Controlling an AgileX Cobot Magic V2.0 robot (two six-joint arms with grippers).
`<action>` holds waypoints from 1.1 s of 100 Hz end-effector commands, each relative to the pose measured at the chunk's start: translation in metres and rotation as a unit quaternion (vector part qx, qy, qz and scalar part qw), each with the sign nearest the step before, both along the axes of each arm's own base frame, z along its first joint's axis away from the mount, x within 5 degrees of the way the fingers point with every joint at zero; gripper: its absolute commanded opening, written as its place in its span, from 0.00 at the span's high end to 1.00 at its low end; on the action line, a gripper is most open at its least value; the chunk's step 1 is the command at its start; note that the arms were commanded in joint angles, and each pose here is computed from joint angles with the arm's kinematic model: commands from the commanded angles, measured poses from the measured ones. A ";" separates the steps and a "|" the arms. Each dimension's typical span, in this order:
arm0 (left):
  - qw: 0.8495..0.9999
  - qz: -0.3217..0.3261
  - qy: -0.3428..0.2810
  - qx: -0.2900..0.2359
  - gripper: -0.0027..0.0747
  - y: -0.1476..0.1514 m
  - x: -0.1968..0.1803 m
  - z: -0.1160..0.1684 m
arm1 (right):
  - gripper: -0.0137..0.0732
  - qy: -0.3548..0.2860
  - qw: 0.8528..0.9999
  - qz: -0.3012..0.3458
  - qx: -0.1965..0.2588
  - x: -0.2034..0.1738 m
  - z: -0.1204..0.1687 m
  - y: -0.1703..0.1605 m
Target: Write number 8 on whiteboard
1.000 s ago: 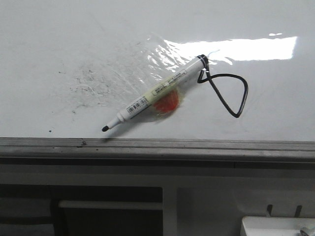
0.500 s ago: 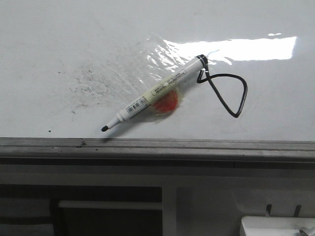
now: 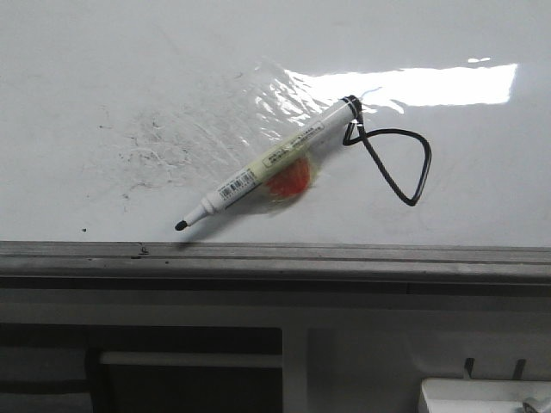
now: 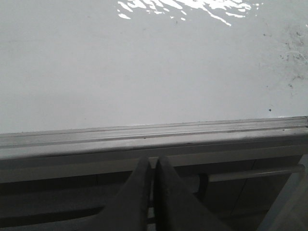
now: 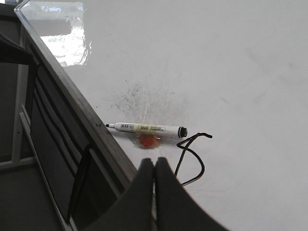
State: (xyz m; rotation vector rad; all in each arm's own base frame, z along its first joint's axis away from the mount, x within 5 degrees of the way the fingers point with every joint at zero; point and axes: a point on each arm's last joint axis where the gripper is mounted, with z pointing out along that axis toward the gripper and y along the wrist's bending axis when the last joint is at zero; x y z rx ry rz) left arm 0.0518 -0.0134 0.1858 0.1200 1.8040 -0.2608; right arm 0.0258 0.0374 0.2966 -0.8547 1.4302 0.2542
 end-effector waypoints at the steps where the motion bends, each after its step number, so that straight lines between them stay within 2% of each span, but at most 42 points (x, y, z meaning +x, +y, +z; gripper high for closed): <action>1: 1.000 0.002 -0.009 -0.014 0.99 0.000 0.001 -0.008 | 0.92 -0.029 0.999 -0.019 0.030 0.001 0.014 -0.002; 48: 1.000 0.002 -0.009 -0.014 0.99 0.000 0.001 -0.008 | 0.92 -0.035 0.999 -0.026 0.020 0.003 0.011 -0.003; 55: 1.000 0.002 -0.009 -0.014 0.99 0.000 0.001 -0.008 | 0.92 -0.053 0.996 -0.063 0.041 0.010 0.010 -0.007; 61: 1.000 0.002 -0.009 -0.014 0.99 0.000 0.001 -0.008 | 0.92 -0.046 0.990 -0.104 0.084 0.015 0.008 -0.012; 70: 1.000 0.002 -0.009 -0.014 0.99 0.000 0.001 -0.008 | 0.92 -0.043 0.980 -0.174 0.082 0.024 -0.006 -0.019; 80: 1.000 0.002 -0.009 -0.014 0.99 0.000 0.001 -0.008 | 0.92 -0.014 0.964 -0.240 0.116 0.033 -0.031 -0.024; 99: 1.000 0.002 -0.009 -0.014 0.99 0.000 0.001 -0.008 | 0.92 -0.057 0.939 -0.316 0.125 0.041 -0.077 -0.034; 104: 1.000 0.002 -0.009 -0.014 0.99 0.000 0.001 -0.008 | 0.92 -0.052 0.935 -0.330 0.118 0.041 -0.086 -0.035; 110: 1.000 0.002 -0.010 -0.014 0.99 0.000 0.001 -0.008 | 0.92 -0.014 0.933 -0.345 0.098 0.039 -0.092 -0.037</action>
